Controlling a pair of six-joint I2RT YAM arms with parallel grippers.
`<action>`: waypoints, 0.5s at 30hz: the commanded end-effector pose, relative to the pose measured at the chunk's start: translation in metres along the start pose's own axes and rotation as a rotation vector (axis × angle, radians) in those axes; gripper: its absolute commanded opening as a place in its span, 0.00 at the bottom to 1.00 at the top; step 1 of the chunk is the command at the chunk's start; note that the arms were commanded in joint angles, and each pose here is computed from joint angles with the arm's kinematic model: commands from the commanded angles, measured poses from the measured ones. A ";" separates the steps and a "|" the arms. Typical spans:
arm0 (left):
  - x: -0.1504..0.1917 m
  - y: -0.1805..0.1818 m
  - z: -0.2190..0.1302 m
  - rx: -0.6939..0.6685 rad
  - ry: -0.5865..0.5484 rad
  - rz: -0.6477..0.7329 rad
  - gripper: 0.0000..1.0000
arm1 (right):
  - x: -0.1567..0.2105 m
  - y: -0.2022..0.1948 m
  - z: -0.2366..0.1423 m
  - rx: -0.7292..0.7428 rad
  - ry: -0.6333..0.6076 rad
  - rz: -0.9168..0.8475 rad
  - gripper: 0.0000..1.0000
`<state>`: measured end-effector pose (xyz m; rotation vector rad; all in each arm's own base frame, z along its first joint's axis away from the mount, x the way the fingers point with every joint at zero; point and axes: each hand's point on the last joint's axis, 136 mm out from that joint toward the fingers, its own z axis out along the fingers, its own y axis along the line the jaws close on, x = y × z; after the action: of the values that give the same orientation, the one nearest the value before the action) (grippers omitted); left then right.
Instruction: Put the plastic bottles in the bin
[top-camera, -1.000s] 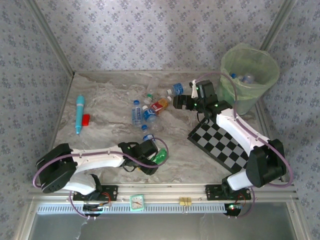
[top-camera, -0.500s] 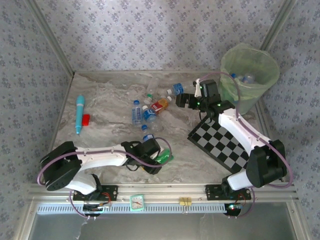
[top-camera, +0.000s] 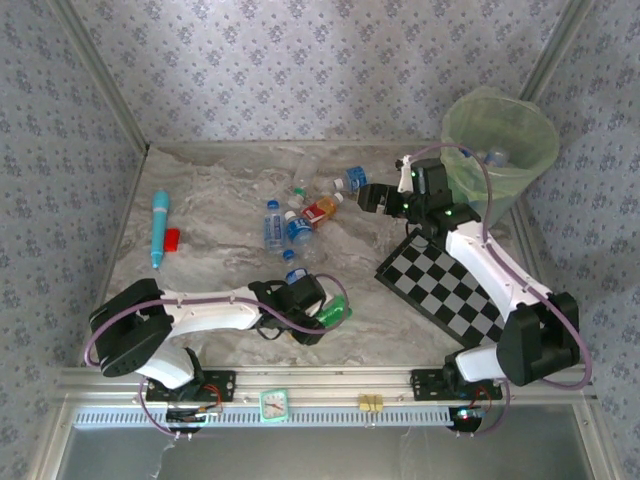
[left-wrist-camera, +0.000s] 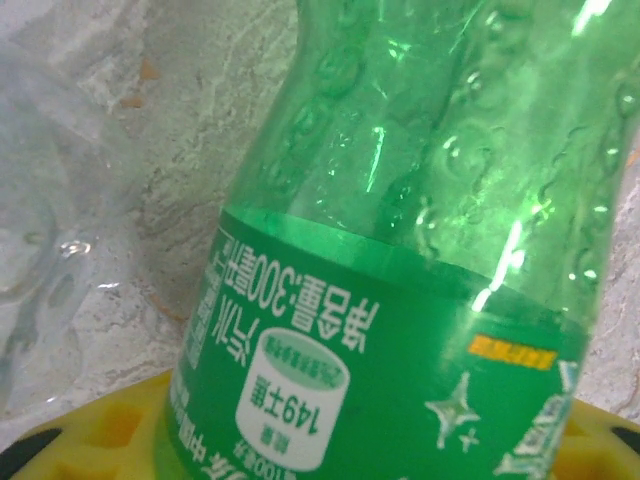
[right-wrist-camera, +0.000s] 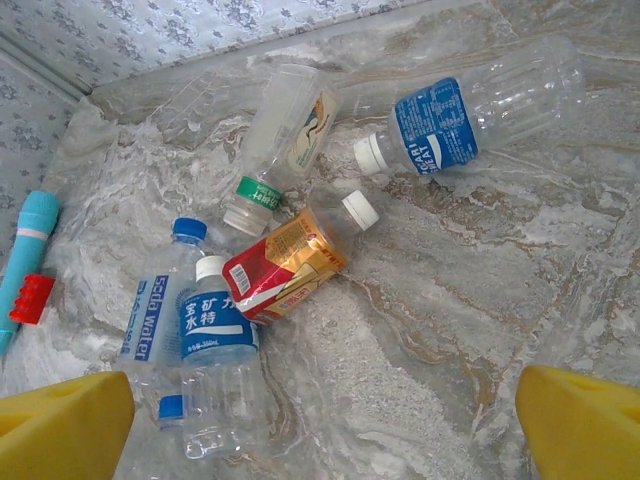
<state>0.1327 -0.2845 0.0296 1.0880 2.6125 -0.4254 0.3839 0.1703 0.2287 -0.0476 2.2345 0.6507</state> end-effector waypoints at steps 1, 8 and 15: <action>-0.022 -0.008 -0.017 0.010 -0.068 0.031 0.45 | 0.000 0.000 -0.012 -0.016 -0.009 0.014 1.00; -0.076 -0.007 -0.063 0.089 -0.253 -0.038 0.45 | -0.004 0.007 -0.023 -0.104 -0.035 0.052 1.00; -0.147 0.026 -0.111 0.163 -0.549 -0.213 0.46 | -0.008 0.043 -0.027 -0.321 -0.048 0.070 1.00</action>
<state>0.2152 -0.3010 0.1355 0.7136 2.3709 -0.7066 0.3686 0.1758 0.2464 -0.0565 2.1554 0.8773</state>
